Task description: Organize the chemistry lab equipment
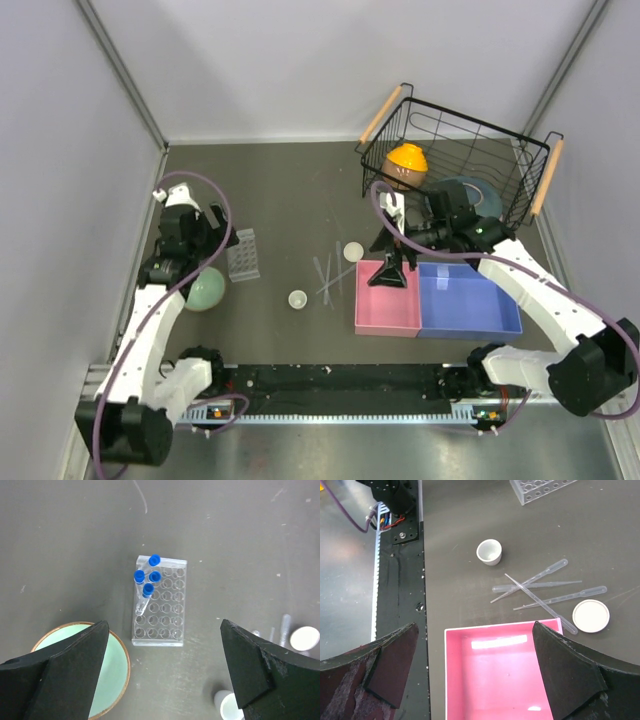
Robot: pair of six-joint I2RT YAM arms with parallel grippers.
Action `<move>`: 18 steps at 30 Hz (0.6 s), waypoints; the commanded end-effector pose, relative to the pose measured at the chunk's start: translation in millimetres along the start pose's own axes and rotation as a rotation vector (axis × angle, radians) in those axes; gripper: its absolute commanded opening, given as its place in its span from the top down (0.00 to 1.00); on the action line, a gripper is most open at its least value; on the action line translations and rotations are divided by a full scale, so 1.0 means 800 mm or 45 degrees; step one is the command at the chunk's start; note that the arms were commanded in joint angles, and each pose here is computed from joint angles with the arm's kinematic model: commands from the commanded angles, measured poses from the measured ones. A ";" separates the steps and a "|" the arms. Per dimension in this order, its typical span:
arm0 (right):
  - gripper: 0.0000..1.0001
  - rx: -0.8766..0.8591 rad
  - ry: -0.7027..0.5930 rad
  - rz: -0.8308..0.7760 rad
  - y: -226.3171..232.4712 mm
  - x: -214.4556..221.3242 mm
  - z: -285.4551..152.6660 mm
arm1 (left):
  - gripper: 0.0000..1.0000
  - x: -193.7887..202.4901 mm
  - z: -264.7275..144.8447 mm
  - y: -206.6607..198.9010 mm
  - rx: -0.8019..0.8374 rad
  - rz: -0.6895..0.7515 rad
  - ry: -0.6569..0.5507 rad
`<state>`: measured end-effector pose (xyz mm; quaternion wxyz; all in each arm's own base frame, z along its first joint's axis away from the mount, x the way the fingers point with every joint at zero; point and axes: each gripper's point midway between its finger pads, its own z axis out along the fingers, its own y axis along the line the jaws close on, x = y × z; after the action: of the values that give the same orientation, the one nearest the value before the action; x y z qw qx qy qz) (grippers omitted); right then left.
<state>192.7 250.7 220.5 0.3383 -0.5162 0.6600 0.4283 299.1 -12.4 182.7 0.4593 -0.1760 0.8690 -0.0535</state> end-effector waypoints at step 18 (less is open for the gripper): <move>0.04 0.026 0.329 0.105 -0.007 0.017 0.024 | 0.02 0.030 -0.123 -0.093 0.749 -0.116 -0.096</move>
<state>197.9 245.6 203.9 0.2632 -0.5037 0.7223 0.3942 236.6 -87.9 215.6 0.4873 -0.1130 0.8172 -0.2863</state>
